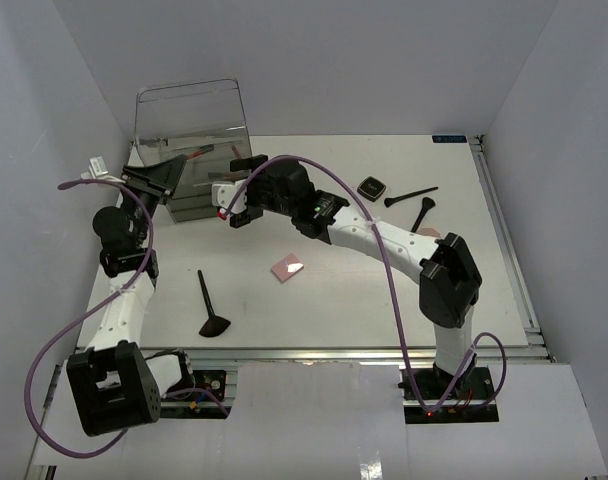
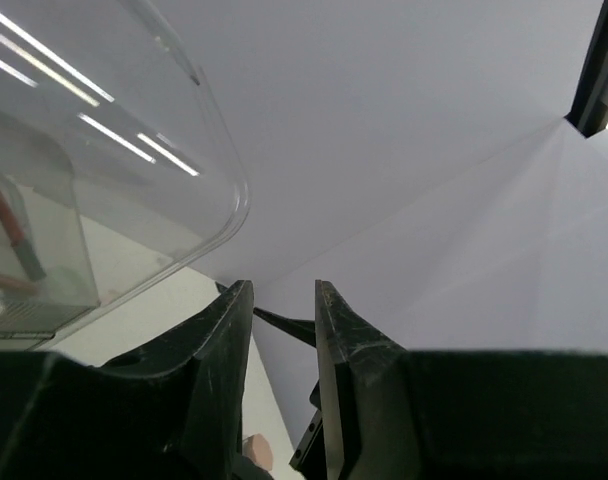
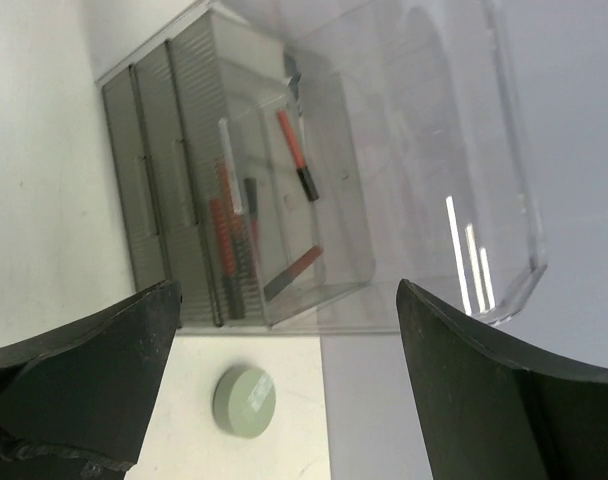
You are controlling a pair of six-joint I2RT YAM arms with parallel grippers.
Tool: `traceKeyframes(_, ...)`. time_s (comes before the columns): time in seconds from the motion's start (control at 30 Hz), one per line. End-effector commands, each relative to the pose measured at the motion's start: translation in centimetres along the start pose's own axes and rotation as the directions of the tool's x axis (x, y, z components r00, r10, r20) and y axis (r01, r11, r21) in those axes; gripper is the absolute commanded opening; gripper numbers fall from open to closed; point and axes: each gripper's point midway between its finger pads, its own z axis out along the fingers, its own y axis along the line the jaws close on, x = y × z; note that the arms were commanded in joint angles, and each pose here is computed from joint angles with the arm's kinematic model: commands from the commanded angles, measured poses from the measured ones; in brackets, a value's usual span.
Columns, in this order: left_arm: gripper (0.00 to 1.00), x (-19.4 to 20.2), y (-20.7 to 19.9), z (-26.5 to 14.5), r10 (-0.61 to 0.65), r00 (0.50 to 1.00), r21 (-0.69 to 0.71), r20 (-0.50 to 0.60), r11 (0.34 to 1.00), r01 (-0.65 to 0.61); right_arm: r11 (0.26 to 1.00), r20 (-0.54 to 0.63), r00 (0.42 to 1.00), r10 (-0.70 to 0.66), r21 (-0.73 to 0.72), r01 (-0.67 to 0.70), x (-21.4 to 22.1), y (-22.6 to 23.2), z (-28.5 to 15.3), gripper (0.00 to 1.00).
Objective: Organize the makeup
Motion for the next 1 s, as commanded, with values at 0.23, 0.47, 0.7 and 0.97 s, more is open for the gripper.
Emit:
traceKeyframes(0.23,0.62,7.5,12.0,-7.3,-0.003,0.992,-0.300,-0.124,0.953,-0.035,0.687,-0.046,0.851,0.523,-0.568,-0.453,-1.1,9.2,-14.5,0.88)
traceKeyframes(0.47,0.98,9.0,14.6,-5.3,-0.074,0.978,-0.269,-0.194,0.963,0.020,0.531,-0.057,0.638,0.768,-0.500,-0.684,3.2,8.1,-22.7,0.90)
traceKeyframes(0.7,0.93,8.2,17.0,-3.4,-0.079,0.985,-0.284,-0.152,0.958,0.033,0.513,0.037,0.536,0.844,-0.351,-0.783,8.9,7.4,-27.7,0.96)
traceKeyframes(0.97,0.75,7.3,19.2,-1.2,-0.111,0.988,-0.295,-0.104,0.952,0.076,0.480,0.061,0.483,0.873,-0.284,-0.830,11.1,7.9,-29.9,0.93)
